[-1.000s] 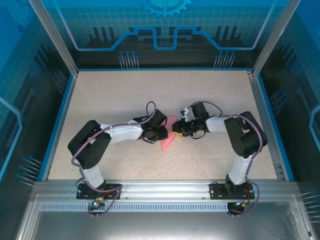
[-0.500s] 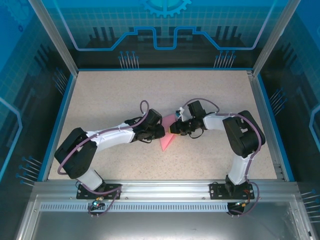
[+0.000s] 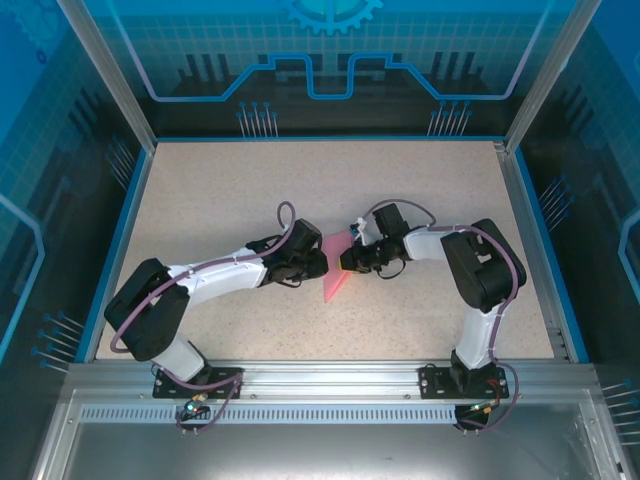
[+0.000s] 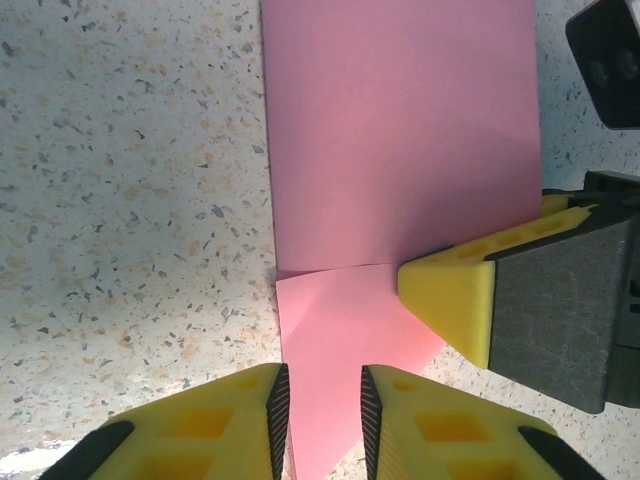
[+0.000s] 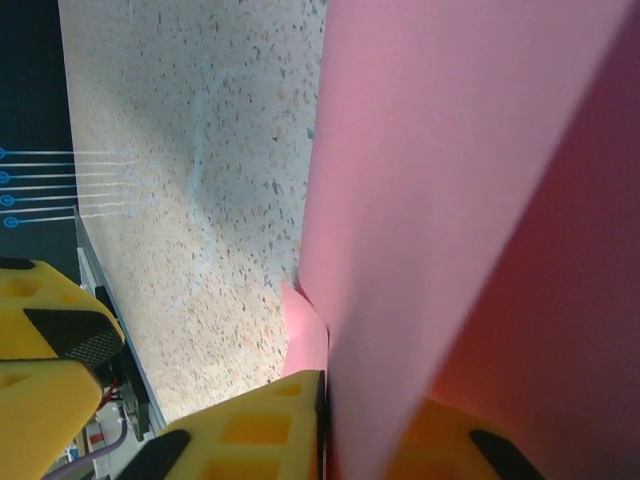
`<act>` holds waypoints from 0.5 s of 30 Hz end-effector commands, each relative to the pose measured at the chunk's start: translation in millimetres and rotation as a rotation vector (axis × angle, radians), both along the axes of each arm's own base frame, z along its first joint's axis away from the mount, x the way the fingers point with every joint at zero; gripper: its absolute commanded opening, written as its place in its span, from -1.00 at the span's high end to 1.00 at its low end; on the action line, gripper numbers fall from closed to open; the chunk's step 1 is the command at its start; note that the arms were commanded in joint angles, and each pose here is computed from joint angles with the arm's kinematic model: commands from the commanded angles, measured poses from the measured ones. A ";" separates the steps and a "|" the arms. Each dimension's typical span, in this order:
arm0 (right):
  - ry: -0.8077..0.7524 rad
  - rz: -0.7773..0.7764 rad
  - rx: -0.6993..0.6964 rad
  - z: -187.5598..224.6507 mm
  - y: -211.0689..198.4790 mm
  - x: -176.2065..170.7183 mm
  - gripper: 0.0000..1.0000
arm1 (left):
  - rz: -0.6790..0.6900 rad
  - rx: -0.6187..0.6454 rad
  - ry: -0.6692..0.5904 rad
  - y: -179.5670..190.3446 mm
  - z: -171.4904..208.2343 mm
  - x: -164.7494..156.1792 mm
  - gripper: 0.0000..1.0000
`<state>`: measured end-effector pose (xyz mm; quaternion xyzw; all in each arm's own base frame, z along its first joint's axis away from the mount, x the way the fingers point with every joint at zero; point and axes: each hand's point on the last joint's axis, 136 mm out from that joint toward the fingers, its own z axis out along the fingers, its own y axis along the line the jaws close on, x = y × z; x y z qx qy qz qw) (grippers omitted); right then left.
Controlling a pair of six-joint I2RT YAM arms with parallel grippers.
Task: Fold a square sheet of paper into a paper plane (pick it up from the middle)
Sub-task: Third fold the triangle at the center of the table.
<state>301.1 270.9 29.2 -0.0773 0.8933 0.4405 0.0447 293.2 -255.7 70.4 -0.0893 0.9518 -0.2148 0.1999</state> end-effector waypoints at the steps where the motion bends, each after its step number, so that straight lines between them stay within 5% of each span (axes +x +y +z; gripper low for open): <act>1: 0.015 -0.043 0.023 4.1 9.9 -0.2 0.86 | 0.005 -0.001 -0.024 3.5 6.5 -0.7 0.41; 15: 0.036 -0.295 0.022 25.2 24.6 -14.5 0.86 | -0.141 0.046 -0.090 -9.7 14.2 -19.9 0.20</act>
